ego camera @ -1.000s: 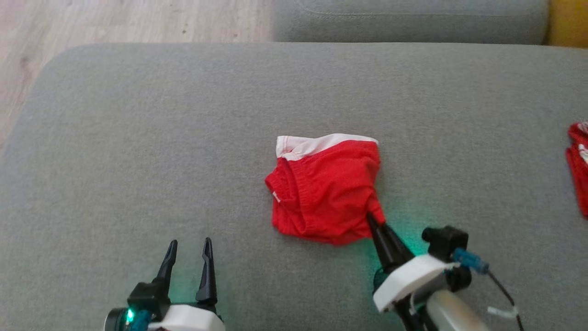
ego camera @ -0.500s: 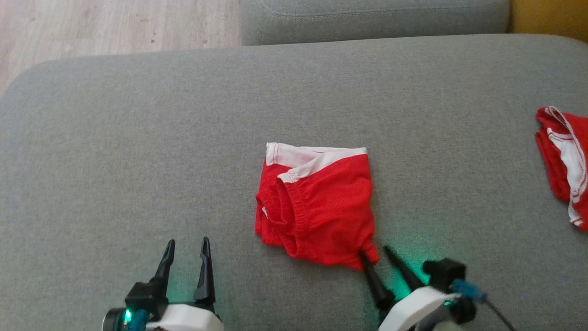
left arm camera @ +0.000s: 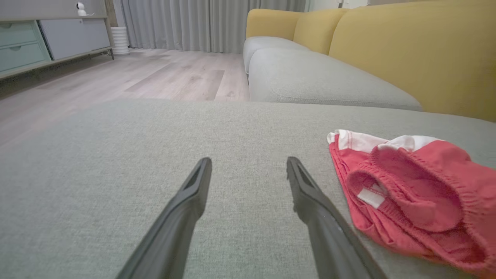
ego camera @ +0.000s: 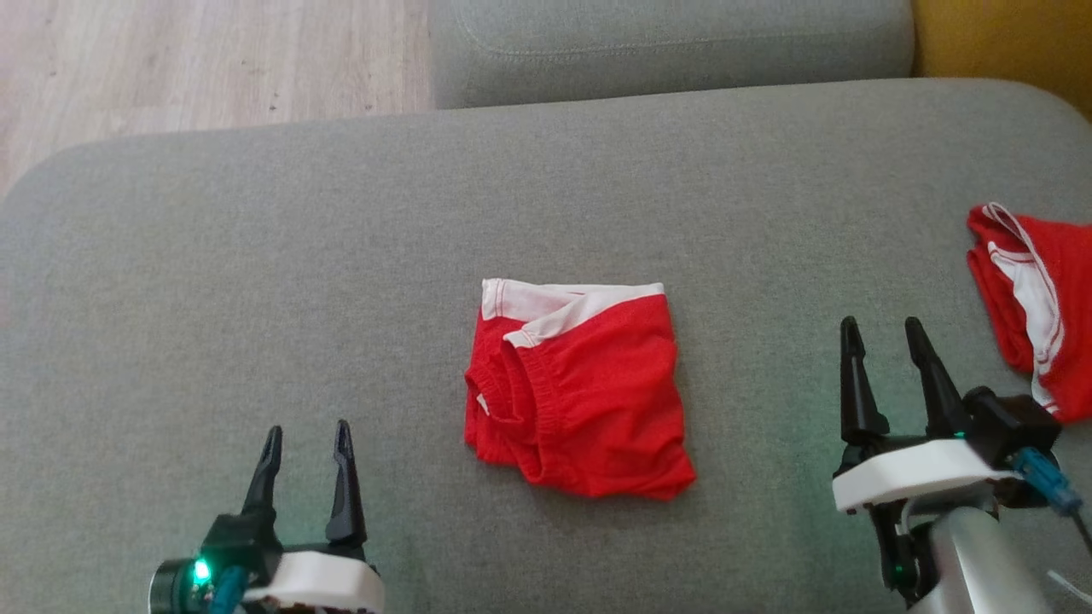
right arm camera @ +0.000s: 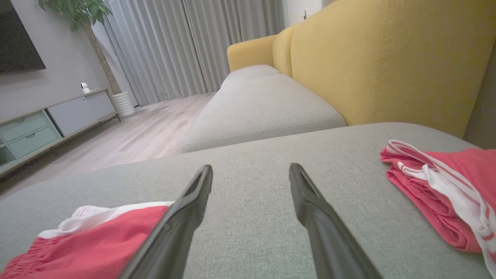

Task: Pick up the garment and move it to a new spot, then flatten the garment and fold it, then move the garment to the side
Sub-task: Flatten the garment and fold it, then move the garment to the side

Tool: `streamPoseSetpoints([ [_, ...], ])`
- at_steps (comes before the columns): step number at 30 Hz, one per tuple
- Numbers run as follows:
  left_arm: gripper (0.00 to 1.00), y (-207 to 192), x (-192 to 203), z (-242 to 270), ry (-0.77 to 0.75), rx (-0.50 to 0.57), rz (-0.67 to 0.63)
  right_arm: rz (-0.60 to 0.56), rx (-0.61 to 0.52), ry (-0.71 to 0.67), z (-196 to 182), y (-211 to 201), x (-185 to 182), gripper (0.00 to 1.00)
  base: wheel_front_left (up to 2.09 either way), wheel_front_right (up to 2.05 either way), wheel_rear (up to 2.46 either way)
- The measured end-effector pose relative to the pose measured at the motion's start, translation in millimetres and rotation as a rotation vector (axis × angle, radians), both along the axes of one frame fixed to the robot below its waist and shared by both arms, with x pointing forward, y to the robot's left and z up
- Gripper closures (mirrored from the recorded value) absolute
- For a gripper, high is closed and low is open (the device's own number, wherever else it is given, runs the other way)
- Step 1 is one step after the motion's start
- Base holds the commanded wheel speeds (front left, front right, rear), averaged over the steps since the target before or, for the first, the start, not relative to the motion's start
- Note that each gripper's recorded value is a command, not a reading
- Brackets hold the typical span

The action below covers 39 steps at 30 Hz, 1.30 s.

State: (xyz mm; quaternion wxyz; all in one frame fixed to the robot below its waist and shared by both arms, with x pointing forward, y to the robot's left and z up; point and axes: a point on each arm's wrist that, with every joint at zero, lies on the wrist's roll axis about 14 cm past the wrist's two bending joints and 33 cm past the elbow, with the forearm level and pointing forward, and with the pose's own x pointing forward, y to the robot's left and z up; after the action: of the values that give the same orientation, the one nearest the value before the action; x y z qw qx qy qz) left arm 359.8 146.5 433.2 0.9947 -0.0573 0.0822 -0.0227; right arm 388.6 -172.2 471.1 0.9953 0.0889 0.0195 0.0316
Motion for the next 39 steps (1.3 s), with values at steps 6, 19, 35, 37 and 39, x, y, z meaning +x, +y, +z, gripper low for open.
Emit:
streamPoseSetpoints([
  [6, 0.0, -0.1, -2.6, 5.7, -0.02, 0.025, -0.001, -0.002, -0.006, 0.047, -15.6, 0.0, -13.7, 0.0, 0.0, 0.0, 0.0],
  [19, 0.0, 1.7, -15.2, -11.1, 0.039, 0.002, 0.017, 0.268, 0.019, 0.155, -45.4, 89.5, -2.5, 0.0, 0.0, 0.0, 0.0],
  [35, 0.0, 29.0, -18.5, -30.8, 0.108, 0.002, 0.102, 0.363, 0.027, 0.372, -102.8, 126.7, 29.6, 1.0, 0.0, 0.0, 0.0],
  [37, 0.0, 25.6, -16.7, -30.2, 0.105, 0.0, 0.09, 0.35, 0.031, 0.368, -101.4, 123.1, 30.0, 1.0, 0.0, 0.0, 0.0],
  [39, 0.0, 15.9, -11.4, -28.3, 0.096, -0.007, 0.056, 0.304, 0.045, 0.339, -93.1, 109.8, 34.3, 1.0, 0.0, 0.0, 0.0],
])
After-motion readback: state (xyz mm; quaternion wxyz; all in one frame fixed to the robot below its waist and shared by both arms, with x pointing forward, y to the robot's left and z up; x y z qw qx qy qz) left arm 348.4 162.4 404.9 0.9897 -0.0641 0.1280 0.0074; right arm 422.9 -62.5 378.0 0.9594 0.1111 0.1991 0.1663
